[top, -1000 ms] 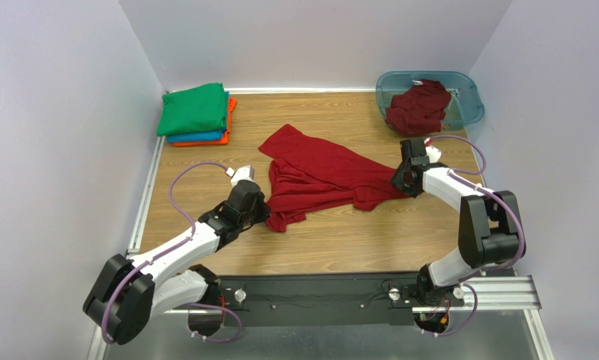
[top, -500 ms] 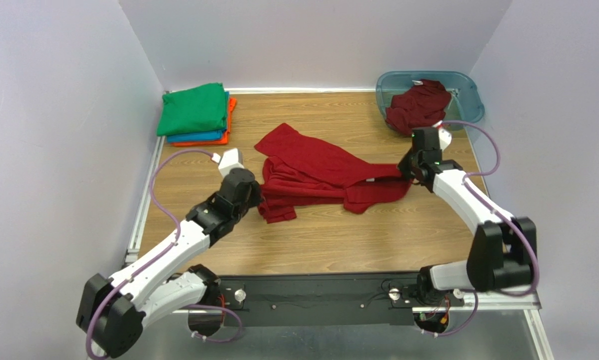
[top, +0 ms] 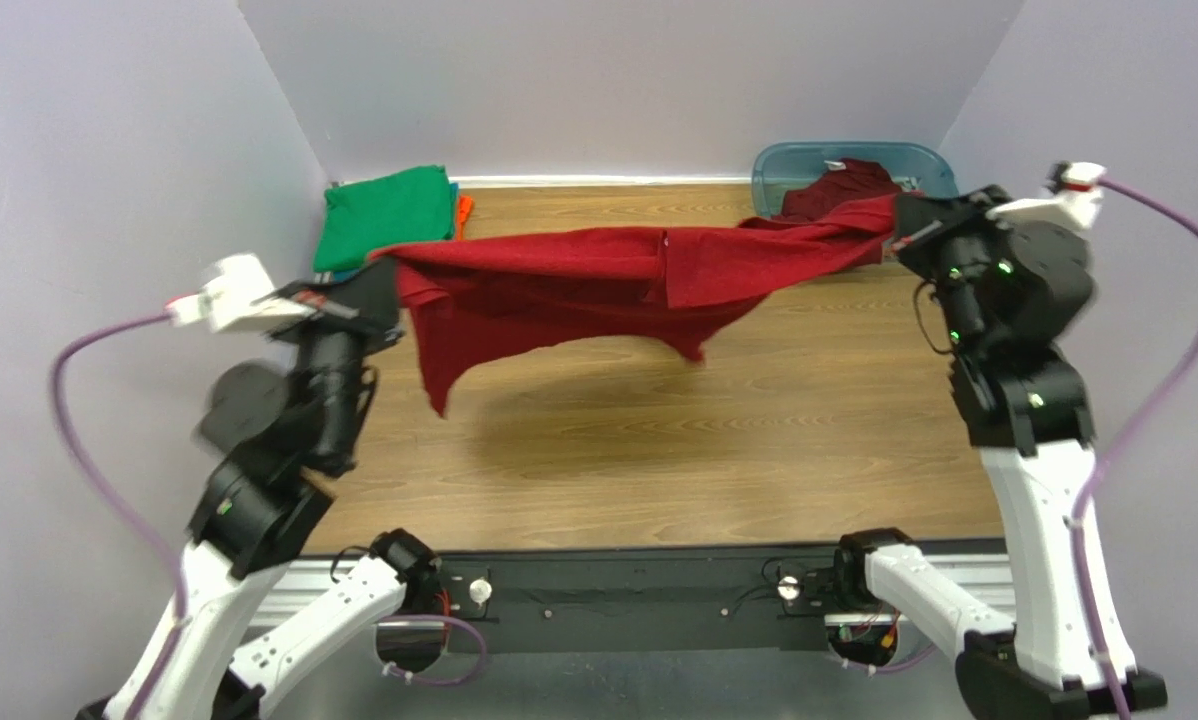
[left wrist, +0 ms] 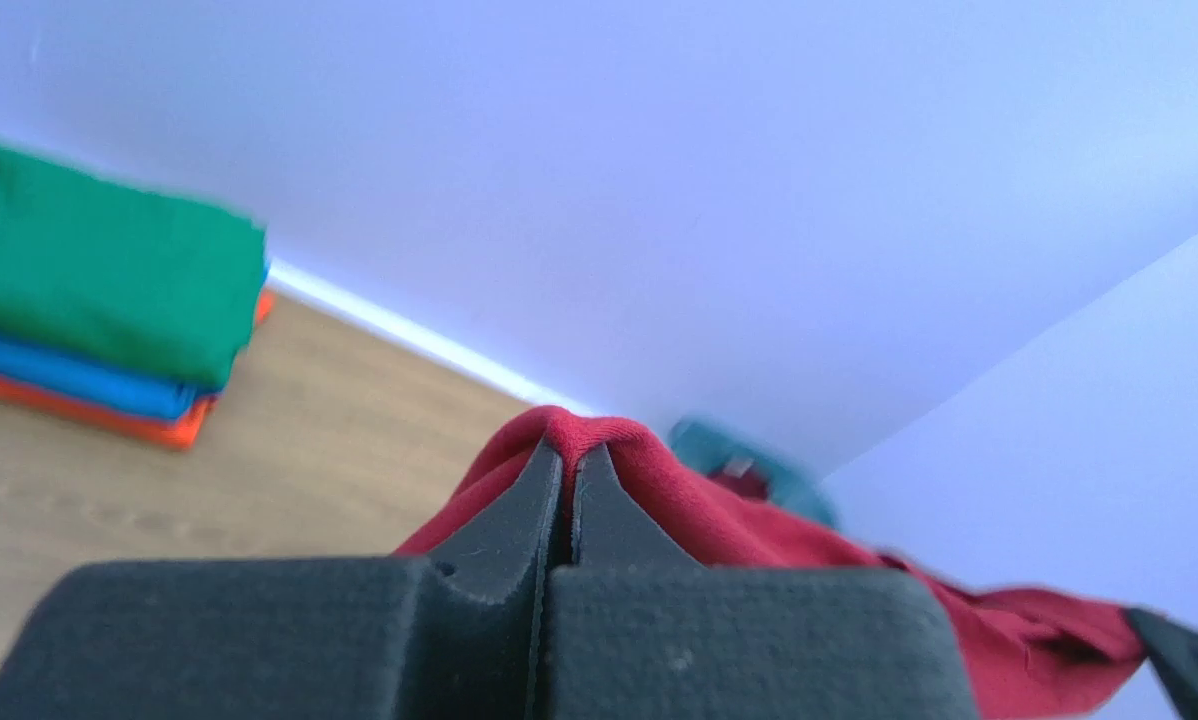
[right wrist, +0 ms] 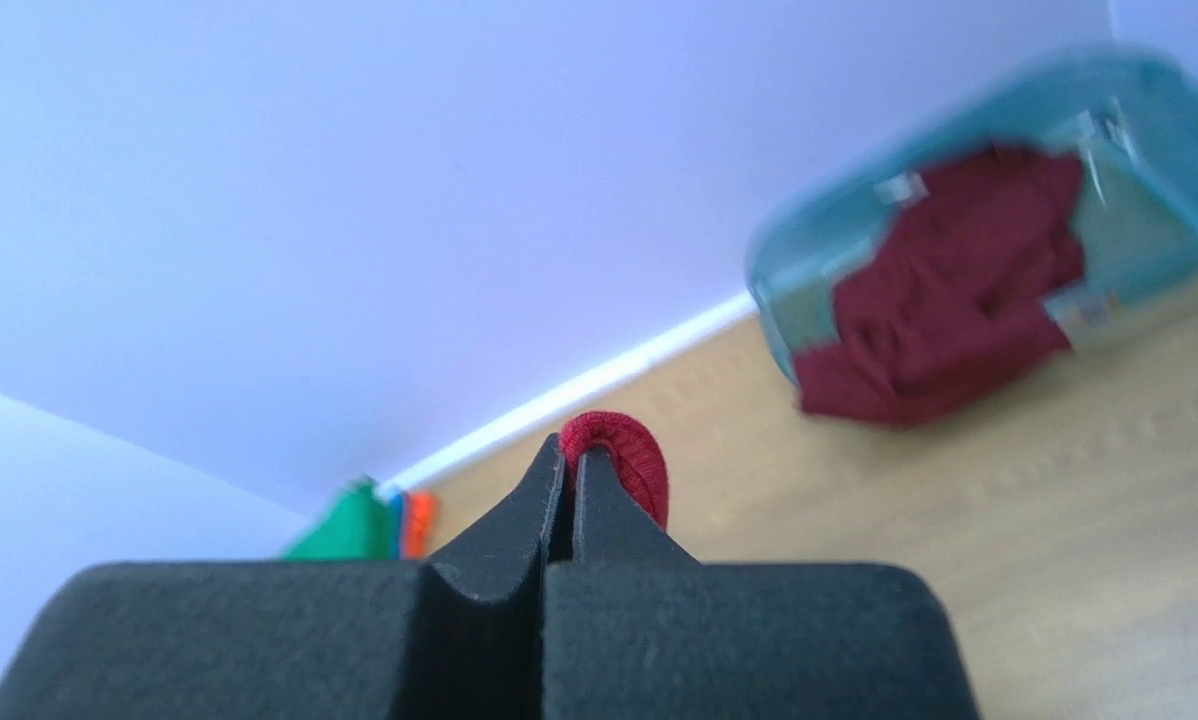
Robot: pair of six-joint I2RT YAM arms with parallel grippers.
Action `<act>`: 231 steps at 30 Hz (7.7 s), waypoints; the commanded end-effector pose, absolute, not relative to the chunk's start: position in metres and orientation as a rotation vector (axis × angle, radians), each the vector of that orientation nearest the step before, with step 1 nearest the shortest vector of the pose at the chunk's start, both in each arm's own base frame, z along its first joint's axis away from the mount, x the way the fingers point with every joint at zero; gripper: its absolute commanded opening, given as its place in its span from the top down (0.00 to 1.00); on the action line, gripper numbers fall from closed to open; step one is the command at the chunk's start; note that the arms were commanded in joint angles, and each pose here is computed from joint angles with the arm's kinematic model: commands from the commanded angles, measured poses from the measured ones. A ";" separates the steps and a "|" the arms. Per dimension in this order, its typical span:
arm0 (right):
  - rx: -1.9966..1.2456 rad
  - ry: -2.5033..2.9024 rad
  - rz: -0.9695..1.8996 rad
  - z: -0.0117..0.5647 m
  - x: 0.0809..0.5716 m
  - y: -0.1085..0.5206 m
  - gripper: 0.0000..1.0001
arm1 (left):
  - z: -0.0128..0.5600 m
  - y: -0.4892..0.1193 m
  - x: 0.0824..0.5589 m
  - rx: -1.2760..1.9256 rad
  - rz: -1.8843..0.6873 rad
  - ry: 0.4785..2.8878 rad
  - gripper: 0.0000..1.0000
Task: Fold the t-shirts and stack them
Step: Flatten the tshirt out
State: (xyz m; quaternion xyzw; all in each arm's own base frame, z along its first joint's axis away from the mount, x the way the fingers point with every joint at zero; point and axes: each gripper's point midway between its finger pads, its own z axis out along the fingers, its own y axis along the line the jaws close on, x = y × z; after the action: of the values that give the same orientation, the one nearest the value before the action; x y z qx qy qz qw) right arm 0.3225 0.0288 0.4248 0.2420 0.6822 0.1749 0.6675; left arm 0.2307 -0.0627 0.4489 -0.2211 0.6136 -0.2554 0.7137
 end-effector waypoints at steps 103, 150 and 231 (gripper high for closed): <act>0.531 2.541 0.471 0.046 0.359 0.108 0.00 | 0.051 -0.096 0.404 -0.402 -0.255 2.394 0.02; 0.543 2.682 0.248 0.053 0.268 0.096 0.00 | 0.080 -0.105 0.313 -0.564 -0.261 2.324 0.02; 0.496 2.522 0.188 0.069 0.289 0.082 0.00 | 0.023 -0.033 0.274 -0.974 -0.010 2.303 0.32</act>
State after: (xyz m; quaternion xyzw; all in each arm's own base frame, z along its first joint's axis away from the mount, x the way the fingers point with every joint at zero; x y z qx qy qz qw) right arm 0.2940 0.0829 0.0715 0.1901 0.9379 0.0729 0.2810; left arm 0.2713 -0.0437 0.0272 -0.3643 0.8767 -0.0283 0.3128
